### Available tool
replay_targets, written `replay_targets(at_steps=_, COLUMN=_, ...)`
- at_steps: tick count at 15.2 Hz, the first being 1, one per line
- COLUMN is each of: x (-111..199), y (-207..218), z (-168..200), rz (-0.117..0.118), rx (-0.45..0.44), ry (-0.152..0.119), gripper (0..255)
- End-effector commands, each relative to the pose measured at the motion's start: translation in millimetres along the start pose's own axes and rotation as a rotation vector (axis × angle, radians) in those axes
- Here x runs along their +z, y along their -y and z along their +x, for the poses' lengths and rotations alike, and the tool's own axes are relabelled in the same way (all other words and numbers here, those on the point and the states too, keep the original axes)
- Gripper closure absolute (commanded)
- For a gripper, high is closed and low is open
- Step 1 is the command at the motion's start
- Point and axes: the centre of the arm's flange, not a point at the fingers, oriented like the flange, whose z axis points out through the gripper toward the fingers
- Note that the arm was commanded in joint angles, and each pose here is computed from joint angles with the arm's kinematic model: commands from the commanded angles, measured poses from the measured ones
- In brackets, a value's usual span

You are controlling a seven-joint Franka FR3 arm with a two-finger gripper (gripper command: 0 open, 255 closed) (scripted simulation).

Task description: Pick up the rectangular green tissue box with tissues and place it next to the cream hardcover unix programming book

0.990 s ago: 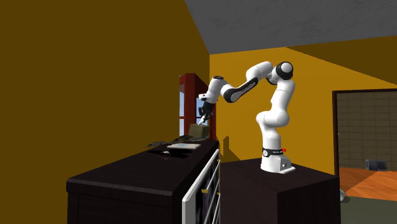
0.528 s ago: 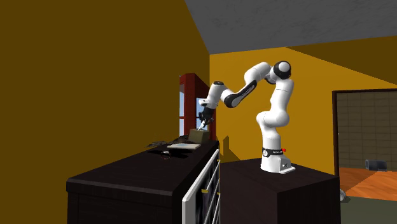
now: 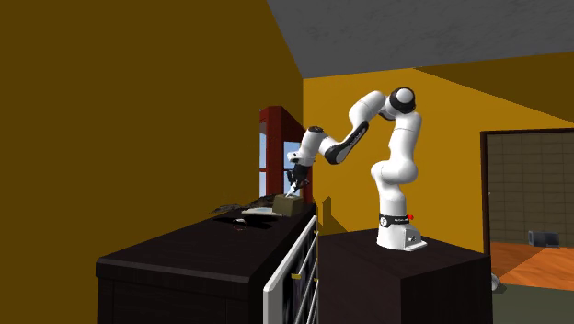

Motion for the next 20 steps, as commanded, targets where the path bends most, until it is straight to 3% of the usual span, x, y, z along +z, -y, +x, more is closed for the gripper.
replay_targets(at_steps=1, x=10.8, y=6.3, z=2.9, rz=0.0, rx=0.0, ry=-0.001, gripper=255)
replay_targets(at_steps=9, x=10.8, y=6.3, z=2.9, rz=0.0, rx=0.0, ry=-0.001, gripper=255)
replay_targets(at_steps=10, x=10.8, y=6.2, z=2.9, rz=0.0, rx=0.0, ry=-0.001, gripper=0)
replay_targets(at_steps=15, x=10.8, y=6.2, z=2.9, rz=0.0, rx=0.0, ry=-0.001, gripper=0)
replay_targets(at_steps=19, x=-39.2, y=6.3, z=2.8, rz=0.0, rx=0.0, ry=-0.001, gripper=0)
replay_targets(at_steps=20, x=-39.2, y=6.3, z=2.8, rz=0.0, rx=0.0, ry=-0.001, gripper=0)
